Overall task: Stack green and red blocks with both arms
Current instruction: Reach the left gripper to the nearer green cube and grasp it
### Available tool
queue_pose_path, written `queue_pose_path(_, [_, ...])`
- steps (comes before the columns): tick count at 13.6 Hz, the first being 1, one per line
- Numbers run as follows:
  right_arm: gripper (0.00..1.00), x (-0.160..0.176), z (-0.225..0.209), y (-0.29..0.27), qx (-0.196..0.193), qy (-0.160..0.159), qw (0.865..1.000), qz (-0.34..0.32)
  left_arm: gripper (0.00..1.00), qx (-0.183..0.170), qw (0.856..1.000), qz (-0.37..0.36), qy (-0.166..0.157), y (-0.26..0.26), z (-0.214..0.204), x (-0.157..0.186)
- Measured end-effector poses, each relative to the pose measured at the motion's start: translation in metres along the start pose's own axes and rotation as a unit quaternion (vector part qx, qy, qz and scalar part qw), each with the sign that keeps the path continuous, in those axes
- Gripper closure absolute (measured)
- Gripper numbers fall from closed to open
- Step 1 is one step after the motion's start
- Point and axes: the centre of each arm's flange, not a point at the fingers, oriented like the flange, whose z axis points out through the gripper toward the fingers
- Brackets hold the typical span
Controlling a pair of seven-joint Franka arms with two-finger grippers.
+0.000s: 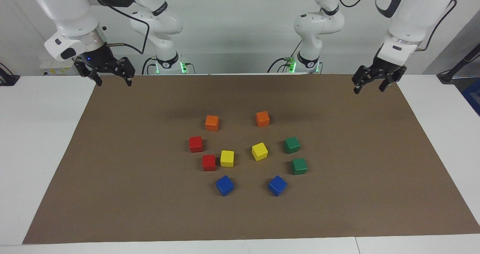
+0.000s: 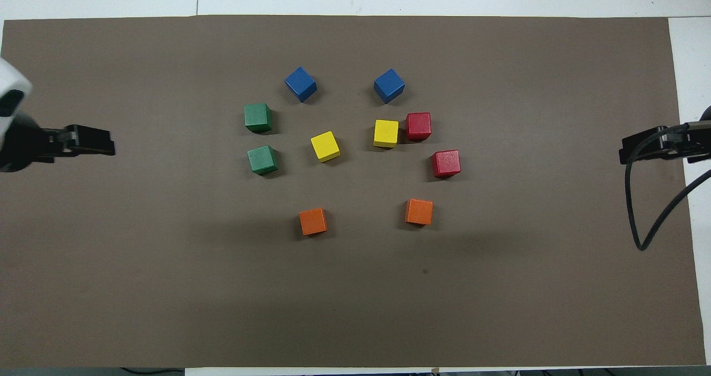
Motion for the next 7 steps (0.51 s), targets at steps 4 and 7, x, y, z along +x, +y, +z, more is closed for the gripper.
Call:
queue_pose_path(4, [0.00, 0.000, 0.000, 0.000, 0.000, 0.000, 1.000, 0.000, 0.00, -0.008, 1.000, -0.018, -0.007, 0.080, 0.085, -0.011])
queue_pose_path(7, [0.00, 0.000, 0.000, 0.000, 0.000, 0.000, 1.000, 0.000, 0.00, -0.012, 0.999, -0.037, -0.017, 0.123, 0.142, -0.008])
